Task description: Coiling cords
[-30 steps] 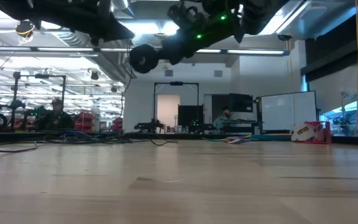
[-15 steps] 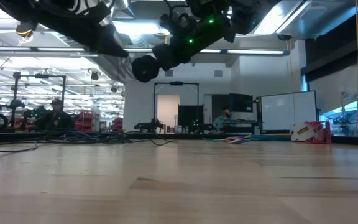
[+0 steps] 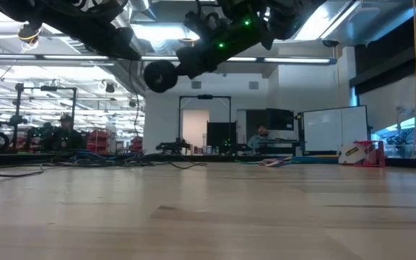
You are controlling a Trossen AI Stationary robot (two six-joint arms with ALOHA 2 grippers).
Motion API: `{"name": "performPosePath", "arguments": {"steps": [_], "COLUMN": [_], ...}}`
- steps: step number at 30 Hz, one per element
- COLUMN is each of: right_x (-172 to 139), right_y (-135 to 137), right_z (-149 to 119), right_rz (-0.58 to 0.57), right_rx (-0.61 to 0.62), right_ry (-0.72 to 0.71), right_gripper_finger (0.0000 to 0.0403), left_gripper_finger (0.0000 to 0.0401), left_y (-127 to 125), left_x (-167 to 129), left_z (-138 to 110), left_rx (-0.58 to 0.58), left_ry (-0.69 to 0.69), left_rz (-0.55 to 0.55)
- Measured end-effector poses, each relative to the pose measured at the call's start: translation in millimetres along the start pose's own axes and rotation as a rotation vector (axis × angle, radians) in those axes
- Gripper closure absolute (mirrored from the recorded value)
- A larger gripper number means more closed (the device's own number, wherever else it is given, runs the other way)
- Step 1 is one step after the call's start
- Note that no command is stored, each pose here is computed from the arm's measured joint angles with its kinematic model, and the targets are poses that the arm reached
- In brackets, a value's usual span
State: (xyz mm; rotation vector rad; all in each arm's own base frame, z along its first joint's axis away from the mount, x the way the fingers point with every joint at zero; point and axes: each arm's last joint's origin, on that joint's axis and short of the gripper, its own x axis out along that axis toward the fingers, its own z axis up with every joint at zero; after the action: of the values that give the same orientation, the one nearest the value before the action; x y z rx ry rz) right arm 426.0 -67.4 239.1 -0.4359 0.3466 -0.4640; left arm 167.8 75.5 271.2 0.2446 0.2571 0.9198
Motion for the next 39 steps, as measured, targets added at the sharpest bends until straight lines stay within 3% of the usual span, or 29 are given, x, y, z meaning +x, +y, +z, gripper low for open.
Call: {"name": "performPosePath", "arguments": {"steps": [7,16,22,39], "right_x": [2,9,16,19], "right_y": [-2,-6,-6,-9], "right_z": [-2,-10,-17,-20], "right_rz": [0.02,0.012,-0.004,-0.012], "right_rx": [0.0,0.054,0.089,0.145], "right_ry": [-0.005,0.011,0.005,0.009], "right_gripper_finger": [0.0398,0.0398,0.0398,0.0398], "left_gripper_finger": [0.0393,0.0393,0.0393,0.0393], "left_y": [0,-4,-9,-68], "left_x": [0,0,3,25], "left_z": [1,3,3,-8], "left_rx": [-0.032,-0.133,-0.143,-0.131], "left_ry": [-0.014,-0.046,-0.048,-0.056], "left_rz": [-0.006,-0.135,-0.164,-0.291]}}
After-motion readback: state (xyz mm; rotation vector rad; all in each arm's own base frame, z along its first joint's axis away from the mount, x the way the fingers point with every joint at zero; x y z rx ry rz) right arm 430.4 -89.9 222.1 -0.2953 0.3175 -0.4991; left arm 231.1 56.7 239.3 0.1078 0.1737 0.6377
